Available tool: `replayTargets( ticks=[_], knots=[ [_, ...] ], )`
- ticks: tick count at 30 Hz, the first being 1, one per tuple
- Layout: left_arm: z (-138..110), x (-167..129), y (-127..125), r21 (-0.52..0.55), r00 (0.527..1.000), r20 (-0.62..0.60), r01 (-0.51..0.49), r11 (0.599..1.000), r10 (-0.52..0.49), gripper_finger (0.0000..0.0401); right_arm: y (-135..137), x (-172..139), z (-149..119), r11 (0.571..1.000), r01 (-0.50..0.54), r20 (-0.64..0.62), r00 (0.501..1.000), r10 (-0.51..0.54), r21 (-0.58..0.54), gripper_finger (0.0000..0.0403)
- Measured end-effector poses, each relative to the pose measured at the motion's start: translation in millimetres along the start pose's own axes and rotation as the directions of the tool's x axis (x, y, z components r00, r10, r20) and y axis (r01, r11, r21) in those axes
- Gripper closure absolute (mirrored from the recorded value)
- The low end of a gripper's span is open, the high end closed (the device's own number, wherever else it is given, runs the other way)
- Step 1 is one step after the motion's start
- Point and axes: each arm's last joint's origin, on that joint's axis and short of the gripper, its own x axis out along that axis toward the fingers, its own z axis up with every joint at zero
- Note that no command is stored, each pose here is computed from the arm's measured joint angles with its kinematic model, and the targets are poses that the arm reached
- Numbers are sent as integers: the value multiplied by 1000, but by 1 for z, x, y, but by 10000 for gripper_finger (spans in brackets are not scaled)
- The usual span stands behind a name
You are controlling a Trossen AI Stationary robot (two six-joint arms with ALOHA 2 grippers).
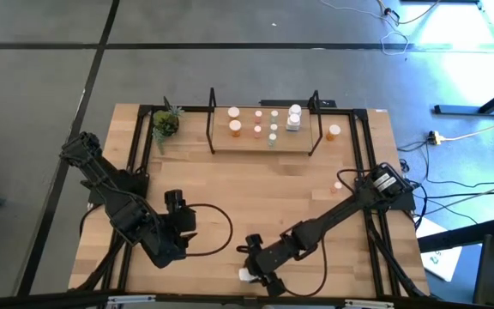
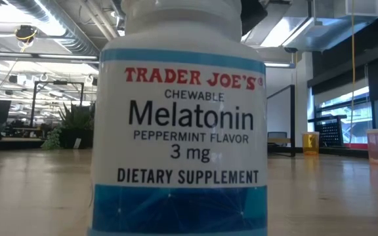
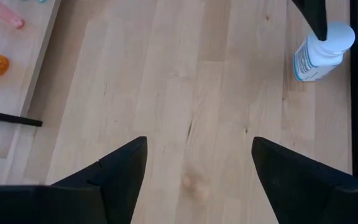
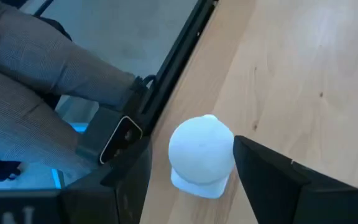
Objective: Pick and place medicine bottles onto shelf by color
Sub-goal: Put the white pill bottle on the shelf aligned with the white bottles
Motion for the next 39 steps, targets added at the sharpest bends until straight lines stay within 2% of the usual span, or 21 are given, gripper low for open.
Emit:
replayTargets(
  ticks=[3,8,13,20,25,39],
  knots=[
    [0,0,0,0,1000,0,0,1000,0,117,2,0,0,1000,5,2,1000,-5,-4,175],
    [0,0,0,0,1000,-1,0,1000,0,117,4,0,-1,997,71,13,997,-71,-17,175],
    [0,0,0,0,1000,-1,1,1000,-1,117,5,0,-1,997,71,12,997,-71,-7,175],
    [0,0,0,0,1000,-2,1,1000,-1,117,10,0,-3,997,67,11,998,-66,-51,175],
    [0,0,0,0,1000,-2,1,1000,-1,117,10,0,-3,990,116,21,993,-114,-81,175],
    [0,0,0,0,1000,-2,0,1000,0,117,10,0,-3,992,101,12,995,-100,-75,175]
  ],
)
